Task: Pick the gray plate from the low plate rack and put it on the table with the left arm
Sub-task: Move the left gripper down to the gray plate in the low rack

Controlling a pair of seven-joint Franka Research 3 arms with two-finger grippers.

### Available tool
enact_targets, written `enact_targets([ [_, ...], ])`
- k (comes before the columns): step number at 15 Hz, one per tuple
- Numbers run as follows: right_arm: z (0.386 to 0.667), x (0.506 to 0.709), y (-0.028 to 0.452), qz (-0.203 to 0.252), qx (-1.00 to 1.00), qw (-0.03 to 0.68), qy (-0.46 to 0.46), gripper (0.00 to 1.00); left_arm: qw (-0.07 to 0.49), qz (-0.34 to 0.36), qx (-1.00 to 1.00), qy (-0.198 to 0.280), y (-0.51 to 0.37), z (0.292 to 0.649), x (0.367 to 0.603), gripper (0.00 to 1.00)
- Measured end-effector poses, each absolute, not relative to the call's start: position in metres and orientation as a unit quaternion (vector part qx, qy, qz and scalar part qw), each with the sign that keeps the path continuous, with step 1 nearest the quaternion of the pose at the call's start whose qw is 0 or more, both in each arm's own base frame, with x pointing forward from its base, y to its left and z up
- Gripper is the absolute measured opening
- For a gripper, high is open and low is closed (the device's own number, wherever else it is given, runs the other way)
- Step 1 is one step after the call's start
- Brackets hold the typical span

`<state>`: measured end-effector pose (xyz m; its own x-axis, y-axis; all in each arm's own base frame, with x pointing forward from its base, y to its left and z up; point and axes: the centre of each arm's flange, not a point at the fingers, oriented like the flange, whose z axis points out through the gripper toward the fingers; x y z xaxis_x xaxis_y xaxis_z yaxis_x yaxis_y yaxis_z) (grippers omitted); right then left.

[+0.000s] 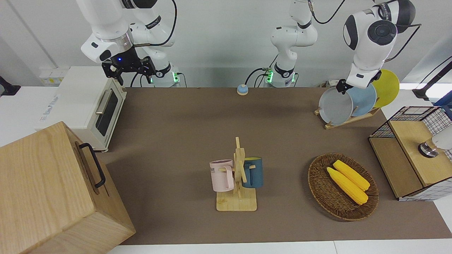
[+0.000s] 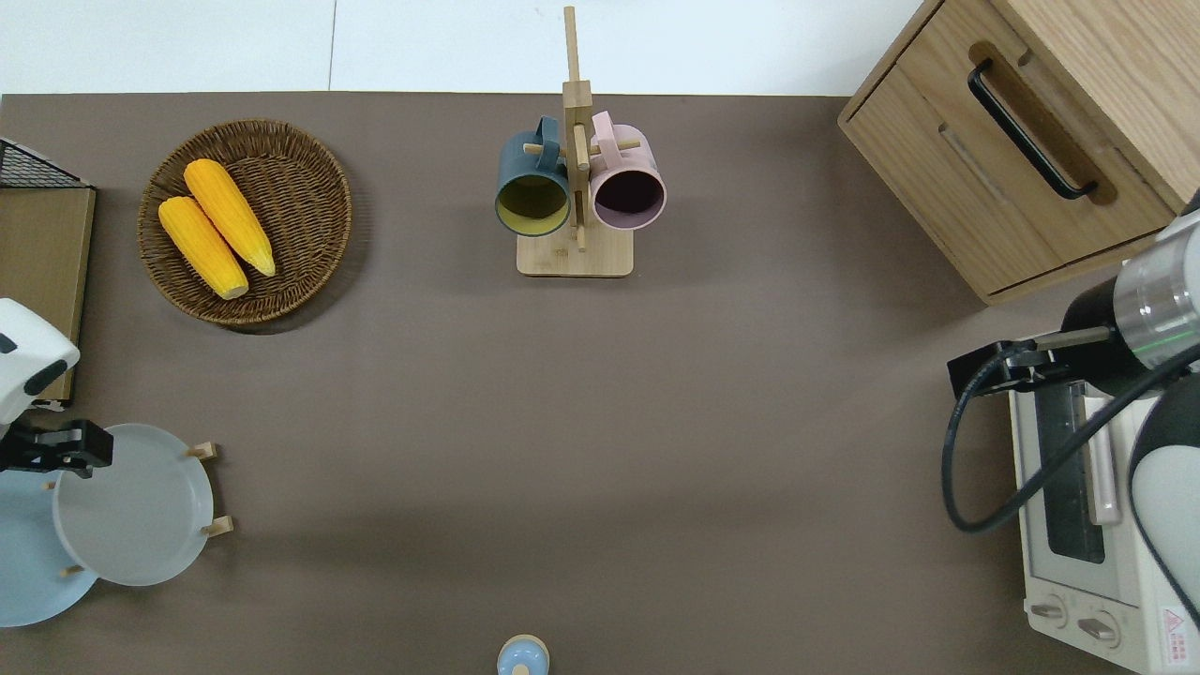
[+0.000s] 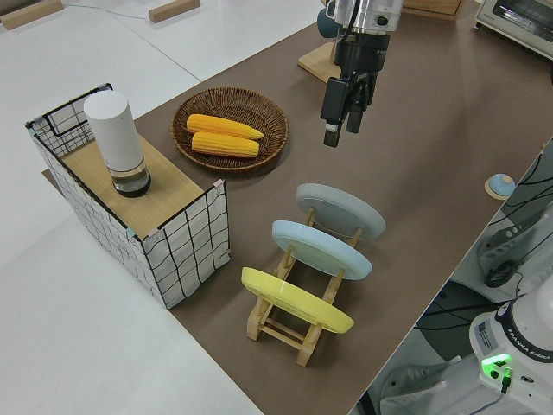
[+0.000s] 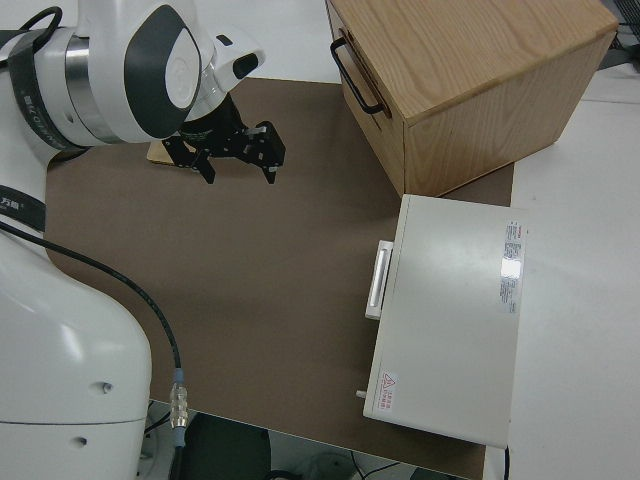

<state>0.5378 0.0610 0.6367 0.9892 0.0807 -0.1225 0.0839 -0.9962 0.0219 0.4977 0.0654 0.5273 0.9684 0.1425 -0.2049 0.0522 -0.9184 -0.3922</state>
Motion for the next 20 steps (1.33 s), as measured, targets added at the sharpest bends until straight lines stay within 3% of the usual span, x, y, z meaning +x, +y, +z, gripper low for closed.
enact_targets([
  [10, 0.637, 0.538, 0.061, -0.061, 0.997, 0.014, 0.041, 0.99, 0.208, 0.160, -0.964, -0.037, 0.089, 0.435, 0.468, 0.99],
  [11, 0.637, 0.538, 0.061, -0.061, 0.997, 0.014, 0.041, 0.99, 0.207, 0.163, -0.964, -0.038, 0.092, 0.431, 0.467, 0.94],
  [18, 0.637, 0.538, 0.061, -0.061, 0.997, 0.014, 0.041, 0.99, 0.204, 0.165, -0.964, -0.040, 0.093, 0.428, 0.466, 0.20],
  [20, 0.637, 0.538, 0.061, -0.061, 0.997, 0.014, 0.041, 0.99, 0.205, 0.161, -0.965, -0.037, 0.089, 0.431, 0.466, 0.19],
])
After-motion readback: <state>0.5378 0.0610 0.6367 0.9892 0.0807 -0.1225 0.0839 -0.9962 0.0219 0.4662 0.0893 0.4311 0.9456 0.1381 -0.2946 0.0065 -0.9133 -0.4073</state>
